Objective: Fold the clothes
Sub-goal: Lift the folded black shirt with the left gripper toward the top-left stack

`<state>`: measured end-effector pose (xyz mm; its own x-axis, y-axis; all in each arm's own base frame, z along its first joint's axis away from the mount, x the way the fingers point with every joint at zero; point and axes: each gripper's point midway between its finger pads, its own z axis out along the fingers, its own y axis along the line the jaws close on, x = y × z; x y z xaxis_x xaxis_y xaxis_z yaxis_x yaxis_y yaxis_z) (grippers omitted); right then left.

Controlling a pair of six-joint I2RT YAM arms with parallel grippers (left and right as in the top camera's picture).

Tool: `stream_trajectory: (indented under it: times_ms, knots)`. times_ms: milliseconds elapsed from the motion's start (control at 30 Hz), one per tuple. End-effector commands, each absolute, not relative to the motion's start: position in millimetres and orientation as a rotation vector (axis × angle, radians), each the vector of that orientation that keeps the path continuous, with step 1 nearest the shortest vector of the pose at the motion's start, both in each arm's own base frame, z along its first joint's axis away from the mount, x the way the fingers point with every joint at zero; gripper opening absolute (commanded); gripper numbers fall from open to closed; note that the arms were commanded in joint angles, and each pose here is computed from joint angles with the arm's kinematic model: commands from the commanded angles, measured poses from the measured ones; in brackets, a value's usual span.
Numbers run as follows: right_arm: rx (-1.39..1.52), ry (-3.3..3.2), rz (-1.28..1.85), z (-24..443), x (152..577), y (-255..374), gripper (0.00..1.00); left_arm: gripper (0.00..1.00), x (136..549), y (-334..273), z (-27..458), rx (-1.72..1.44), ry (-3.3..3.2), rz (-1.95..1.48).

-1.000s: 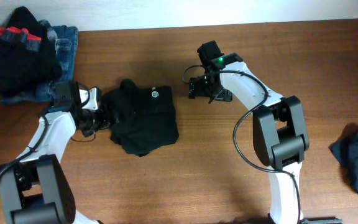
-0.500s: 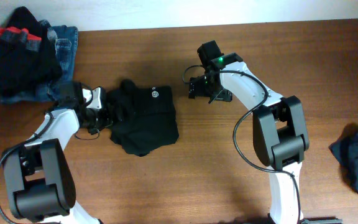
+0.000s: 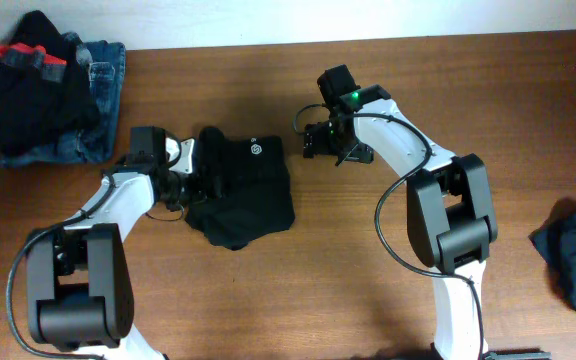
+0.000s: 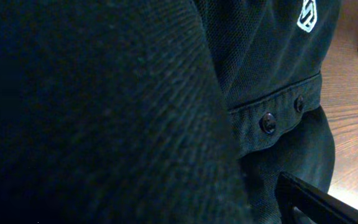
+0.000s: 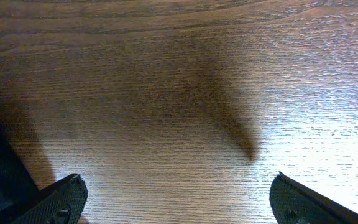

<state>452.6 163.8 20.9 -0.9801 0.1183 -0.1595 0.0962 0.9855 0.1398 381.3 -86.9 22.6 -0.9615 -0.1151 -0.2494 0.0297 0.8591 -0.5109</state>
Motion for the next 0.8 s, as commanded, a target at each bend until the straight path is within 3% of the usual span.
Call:
stream_trajectory:
  times_ms: [0,600,733,767]
  knots:
    - [0.164,2.956,0.170,21.2,453.5,161.1,0.99,0.99,374.9,-83.6,4.0,-0.089,2.817,-0.720]
    - [0.164,2.955,0.170,21.2,453.5,161.1,0.99,0.99,360.1,-82.4,-53.5,-0.140,2.943,-0.727]
    - [0.164,2.955,0.169,21.2,453.6,161.1,0.99,0.89,359.9,-82.4,-53.5,-0.141,2.944,-0.727]
    - [0.163,2.955,0.170,21.2,453.5,161.1,0.99,0.80,360.0,-82.4,-53.5,-0.140,2.943,-0.727]
